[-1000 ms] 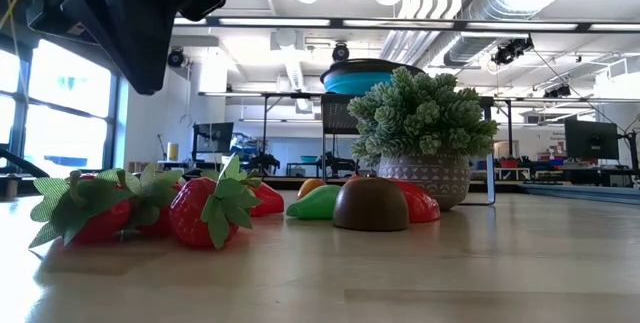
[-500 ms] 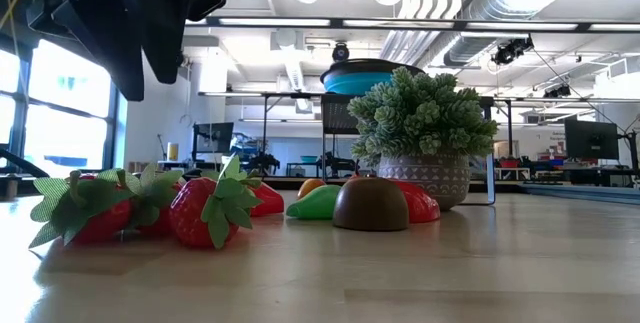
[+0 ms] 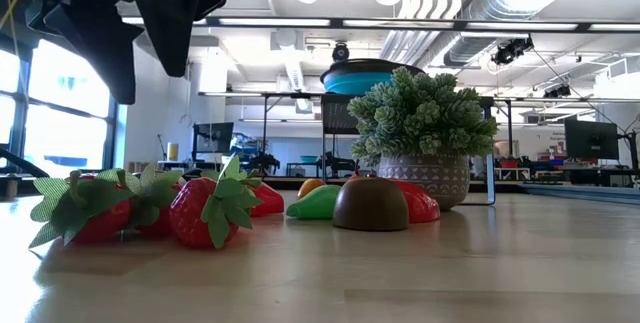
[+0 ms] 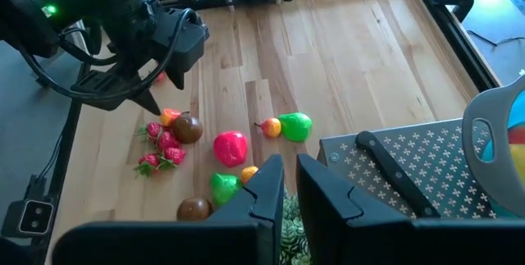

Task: Pick & Place Fruit
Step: Put the brown kiwi into the blue strainer bowl

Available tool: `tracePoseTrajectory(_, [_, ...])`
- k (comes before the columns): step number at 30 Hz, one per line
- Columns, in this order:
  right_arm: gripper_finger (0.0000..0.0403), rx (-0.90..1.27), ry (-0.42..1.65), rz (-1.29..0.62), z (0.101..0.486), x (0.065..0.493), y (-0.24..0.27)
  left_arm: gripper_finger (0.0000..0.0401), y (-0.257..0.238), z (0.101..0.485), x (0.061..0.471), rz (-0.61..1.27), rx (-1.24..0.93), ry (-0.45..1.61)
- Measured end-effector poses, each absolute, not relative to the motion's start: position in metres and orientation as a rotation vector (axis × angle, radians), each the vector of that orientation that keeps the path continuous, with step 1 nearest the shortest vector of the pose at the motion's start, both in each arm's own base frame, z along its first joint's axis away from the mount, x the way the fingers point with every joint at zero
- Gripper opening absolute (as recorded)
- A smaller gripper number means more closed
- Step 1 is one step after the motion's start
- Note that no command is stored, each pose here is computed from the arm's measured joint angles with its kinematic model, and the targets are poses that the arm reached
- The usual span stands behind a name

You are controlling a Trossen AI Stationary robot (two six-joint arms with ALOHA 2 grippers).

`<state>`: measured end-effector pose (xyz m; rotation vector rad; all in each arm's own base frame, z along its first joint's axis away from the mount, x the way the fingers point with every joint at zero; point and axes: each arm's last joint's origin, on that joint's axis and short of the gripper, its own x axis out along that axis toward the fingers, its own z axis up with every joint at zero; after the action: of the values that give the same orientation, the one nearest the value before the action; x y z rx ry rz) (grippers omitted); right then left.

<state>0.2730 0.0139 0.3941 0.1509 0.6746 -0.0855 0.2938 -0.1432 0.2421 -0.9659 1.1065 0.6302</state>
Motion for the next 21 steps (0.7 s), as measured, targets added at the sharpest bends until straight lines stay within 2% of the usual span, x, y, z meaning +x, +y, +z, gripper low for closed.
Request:
tracePoseTrajectory(12, [0.0028, 0.150, 0.674, -0.086, 0.394, 0.273, 0.014, 0.0274, -0.142, 0.240, 0.295, 0.679, -0.949, 1.048])
tracePoseTrajectory(21, [0.0028, 0.149, 0.680, -0.088, 0.394, 0.272, 0.014, 0.0274, -0.148, 0.217, 0.306, 0.716, -0.963, 1.097])
